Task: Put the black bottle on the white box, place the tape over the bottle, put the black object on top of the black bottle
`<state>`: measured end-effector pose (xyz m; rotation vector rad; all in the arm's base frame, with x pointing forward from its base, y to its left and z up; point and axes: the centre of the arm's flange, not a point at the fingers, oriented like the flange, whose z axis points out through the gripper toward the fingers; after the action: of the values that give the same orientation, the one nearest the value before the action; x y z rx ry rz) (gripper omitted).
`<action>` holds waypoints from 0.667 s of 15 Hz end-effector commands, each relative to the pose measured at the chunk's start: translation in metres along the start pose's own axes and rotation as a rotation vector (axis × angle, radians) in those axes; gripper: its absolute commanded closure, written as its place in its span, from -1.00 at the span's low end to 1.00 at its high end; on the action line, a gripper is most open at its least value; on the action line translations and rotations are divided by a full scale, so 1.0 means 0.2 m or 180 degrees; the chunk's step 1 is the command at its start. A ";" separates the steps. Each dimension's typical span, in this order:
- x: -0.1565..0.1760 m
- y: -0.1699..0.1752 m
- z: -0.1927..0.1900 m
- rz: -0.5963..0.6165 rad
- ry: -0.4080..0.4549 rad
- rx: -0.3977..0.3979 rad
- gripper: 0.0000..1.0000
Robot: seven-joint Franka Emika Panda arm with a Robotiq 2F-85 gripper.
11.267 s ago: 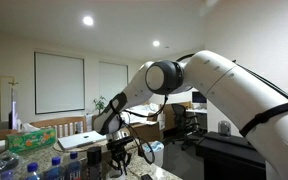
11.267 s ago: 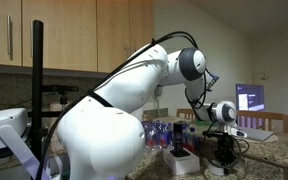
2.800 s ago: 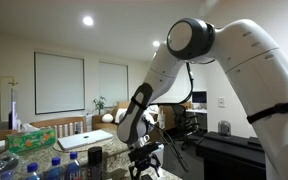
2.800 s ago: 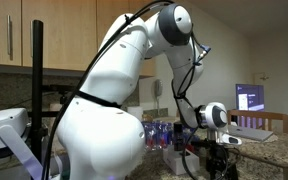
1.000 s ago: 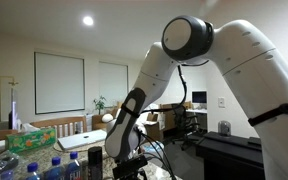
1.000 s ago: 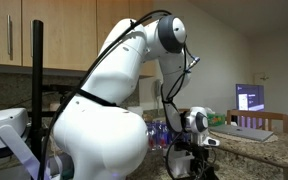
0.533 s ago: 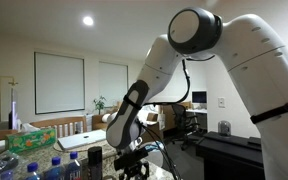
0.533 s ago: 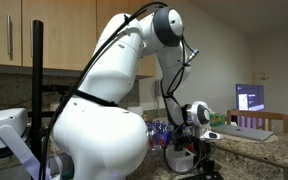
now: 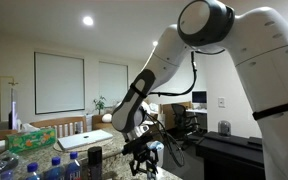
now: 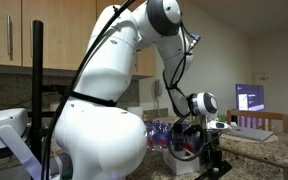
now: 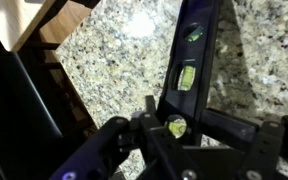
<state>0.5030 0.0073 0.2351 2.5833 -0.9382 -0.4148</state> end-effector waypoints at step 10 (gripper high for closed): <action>0.25 -0.05 0.19 0.0028 -0.0336 -0.0188 0.57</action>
<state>0.5163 -0.0249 0.2064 2.5078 -0.9894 -0.5229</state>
